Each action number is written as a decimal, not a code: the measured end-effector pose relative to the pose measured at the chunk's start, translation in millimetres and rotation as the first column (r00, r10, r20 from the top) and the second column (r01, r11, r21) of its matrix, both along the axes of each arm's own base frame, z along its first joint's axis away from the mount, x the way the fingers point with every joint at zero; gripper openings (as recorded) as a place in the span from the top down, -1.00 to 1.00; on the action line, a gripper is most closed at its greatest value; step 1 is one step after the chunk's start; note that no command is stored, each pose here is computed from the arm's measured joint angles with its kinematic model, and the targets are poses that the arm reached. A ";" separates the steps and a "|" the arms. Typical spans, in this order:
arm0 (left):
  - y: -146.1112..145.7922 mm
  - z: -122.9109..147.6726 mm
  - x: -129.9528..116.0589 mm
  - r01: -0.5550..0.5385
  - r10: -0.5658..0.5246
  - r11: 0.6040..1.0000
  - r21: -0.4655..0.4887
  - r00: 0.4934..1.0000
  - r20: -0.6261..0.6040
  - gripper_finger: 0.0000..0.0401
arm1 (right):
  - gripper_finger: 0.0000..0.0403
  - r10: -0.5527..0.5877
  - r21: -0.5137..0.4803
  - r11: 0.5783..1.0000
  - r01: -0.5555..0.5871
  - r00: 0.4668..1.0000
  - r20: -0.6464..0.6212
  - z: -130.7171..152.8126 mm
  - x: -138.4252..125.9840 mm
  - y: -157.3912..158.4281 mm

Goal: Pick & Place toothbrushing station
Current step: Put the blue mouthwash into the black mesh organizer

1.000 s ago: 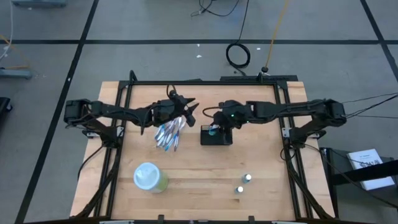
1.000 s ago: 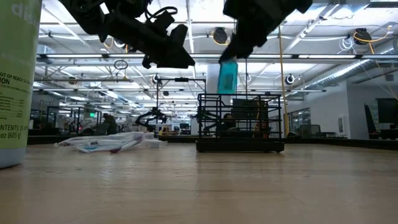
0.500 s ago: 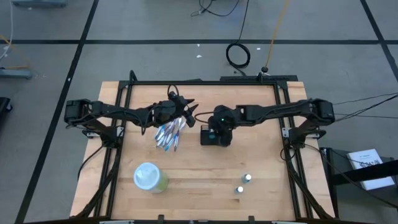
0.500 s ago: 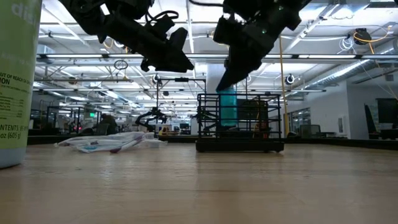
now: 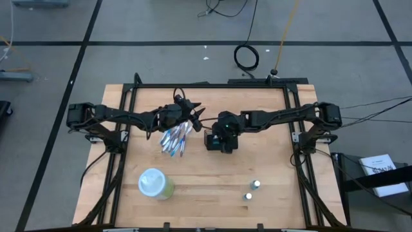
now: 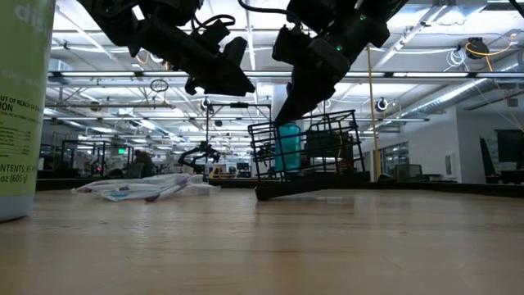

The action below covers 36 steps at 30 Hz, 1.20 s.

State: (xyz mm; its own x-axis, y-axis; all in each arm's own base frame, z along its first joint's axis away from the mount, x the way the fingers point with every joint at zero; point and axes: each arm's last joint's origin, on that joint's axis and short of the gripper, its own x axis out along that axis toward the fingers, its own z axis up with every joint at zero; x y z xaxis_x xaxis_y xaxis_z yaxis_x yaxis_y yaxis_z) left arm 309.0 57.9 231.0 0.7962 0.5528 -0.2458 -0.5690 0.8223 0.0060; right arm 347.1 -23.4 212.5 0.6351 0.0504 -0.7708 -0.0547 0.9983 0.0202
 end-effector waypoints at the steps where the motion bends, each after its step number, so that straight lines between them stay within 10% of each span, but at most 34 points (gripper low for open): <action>1: 0.0 0.0 0.0 0.000 0.000 1.000 0.000 1.000 0.000 0.25 | 0.57 -0.003 0.002 1.000 0.003 1.000 -0.003 -0.2 -0.2 0.0; 24: 0.0 -0.1 0.1 -0.004 0.005 1.000 -0.015 1.000 0.010 0.25 | 0.57 -0.082 0.015 0.996 0.083 0.995 -0.059 -13.5 -17.0 2.9; 36: 0.0 -0.1 0.2 -0.005 0.005 1.000 -0.016 1.000 0.011 0.25 | 0.12 -0.093 0.026 0.995 0.095 0.994 -0.056 -7.6 -21.0 4.0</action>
State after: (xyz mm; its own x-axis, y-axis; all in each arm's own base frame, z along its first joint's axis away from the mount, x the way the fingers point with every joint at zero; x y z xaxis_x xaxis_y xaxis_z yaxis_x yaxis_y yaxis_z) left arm 309.1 57.9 231.0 0.7962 0.5528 -0.2458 -0.5731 0.8193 -0.0139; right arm 326.1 -19.3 204.9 0.5952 0.0152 -0.8034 0.0411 0.9979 0.0494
